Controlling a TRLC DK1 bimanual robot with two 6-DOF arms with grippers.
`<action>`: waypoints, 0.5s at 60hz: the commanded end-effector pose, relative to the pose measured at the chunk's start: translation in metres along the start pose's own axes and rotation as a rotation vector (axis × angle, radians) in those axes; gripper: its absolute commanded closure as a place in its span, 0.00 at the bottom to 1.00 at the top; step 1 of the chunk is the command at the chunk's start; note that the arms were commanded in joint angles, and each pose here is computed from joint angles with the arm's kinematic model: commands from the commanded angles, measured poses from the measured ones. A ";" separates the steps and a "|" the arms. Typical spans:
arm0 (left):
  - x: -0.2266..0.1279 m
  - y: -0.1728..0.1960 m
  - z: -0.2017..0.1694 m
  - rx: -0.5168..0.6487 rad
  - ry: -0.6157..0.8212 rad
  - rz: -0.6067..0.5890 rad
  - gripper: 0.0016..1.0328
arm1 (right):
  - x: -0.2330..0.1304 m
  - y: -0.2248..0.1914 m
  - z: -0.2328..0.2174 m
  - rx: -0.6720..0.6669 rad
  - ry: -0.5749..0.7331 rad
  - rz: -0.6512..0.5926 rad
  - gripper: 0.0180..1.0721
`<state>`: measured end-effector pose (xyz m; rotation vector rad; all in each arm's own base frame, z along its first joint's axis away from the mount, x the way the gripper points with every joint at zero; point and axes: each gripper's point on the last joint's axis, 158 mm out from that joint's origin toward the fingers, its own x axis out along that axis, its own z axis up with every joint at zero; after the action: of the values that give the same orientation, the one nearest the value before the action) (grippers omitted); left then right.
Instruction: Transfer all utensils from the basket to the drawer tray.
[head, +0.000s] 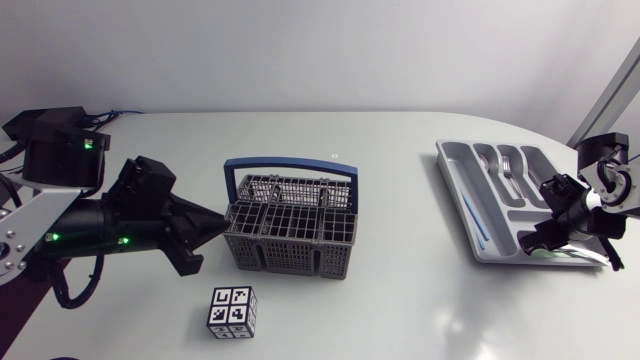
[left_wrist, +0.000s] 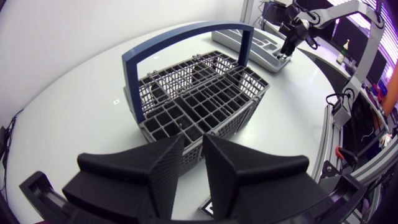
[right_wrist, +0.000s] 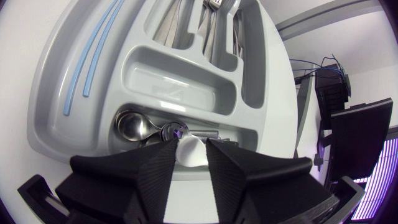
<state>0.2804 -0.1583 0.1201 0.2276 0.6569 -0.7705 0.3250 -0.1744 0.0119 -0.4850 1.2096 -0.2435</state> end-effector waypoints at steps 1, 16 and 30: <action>-0.001 0.003 -0.010 0.001 0.009 -0.002 0.76 | 0.002 0.006 -0.009 -0.032 0.012 0.010 0.30; -0.002 0.006 -0.014 -0.009 0.008 -0.007 0.76 | -0.002 0.009 -0.008 -0.051 0.001 0.012 0.18; -0.002 0.006 -0.016 -0.009 0.007 -0.011 0.76 | -0.008 -0.024 -0.014 0.033 0.014 0.004 0.19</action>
<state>0.2839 -0.1481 0.1195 0.2162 0.6514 -0.7612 0.3151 -0.1788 0.0182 -0.4722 1.2103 -0.2381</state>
